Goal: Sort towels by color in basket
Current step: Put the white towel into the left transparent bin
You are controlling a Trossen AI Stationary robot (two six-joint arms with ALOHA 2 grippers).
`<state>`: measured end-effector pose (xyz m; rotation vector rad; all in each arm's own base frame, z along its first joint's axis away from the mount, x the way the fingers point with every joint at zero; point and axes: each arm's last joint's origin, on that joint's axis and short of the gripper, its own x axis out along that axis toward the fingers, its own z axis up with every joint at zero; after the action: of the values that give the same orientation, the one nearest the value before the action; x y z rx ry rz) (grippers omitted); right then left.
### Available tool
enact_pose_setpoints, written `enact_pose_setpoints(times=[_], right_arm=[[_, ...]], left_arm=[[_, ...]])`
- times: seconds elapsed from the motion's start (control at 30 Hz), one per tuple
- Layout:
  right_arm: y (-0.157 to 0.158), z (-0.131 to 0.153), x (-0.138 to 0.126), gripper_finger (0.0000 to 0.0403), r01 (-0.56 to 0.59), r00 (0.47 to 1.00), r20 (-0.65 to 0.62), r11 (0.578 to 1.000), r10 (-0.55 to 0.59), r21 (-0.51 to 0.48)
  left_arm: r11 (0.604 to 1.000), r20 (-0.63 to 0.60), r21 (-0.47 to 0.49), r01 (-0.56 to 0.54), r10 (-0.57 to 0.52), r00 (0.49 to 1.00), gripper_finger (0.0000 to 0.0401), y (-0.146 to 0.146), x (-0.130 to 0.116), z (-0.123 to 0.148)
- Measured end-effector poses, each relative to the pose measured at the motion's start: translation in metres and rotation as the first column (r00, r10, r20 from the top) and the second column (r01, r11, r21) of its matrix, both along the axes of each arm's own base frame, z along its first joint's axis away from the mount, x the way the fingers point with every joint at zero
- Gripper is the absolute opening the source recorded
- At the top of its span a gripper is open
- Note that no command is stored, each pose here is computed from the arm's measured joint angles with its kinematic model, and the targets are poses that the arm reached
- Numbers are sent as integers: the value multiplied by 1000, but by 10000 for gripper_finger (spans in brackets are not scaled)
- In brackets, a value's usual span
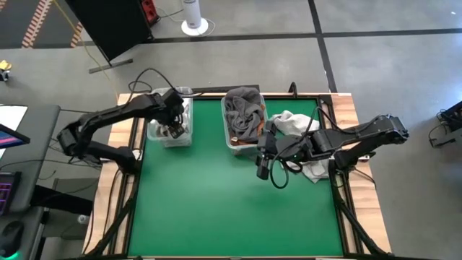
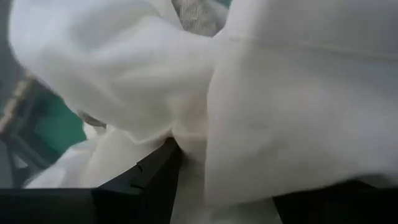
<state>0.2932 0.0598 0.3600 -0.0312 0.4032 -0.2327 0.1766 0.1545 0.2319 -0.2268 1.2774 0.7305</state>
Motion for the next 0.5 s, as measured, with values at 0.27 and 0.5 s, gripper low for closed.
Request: enact_pose_setpoints(times=[0.27, 0.5], right_arm=[[5, 0, -1, 232, -13, 1000, 4, 1000, 13, 7], [5, 1, -1, 232, -14, 1000, 10, 1000, 14, 9]], left_arm=[[999, -12, -38, 19, -20, 1000, 212, 7, 2, -7], [991, 40, 135, 17, -23, 999, 212, 4, -3, 41]])
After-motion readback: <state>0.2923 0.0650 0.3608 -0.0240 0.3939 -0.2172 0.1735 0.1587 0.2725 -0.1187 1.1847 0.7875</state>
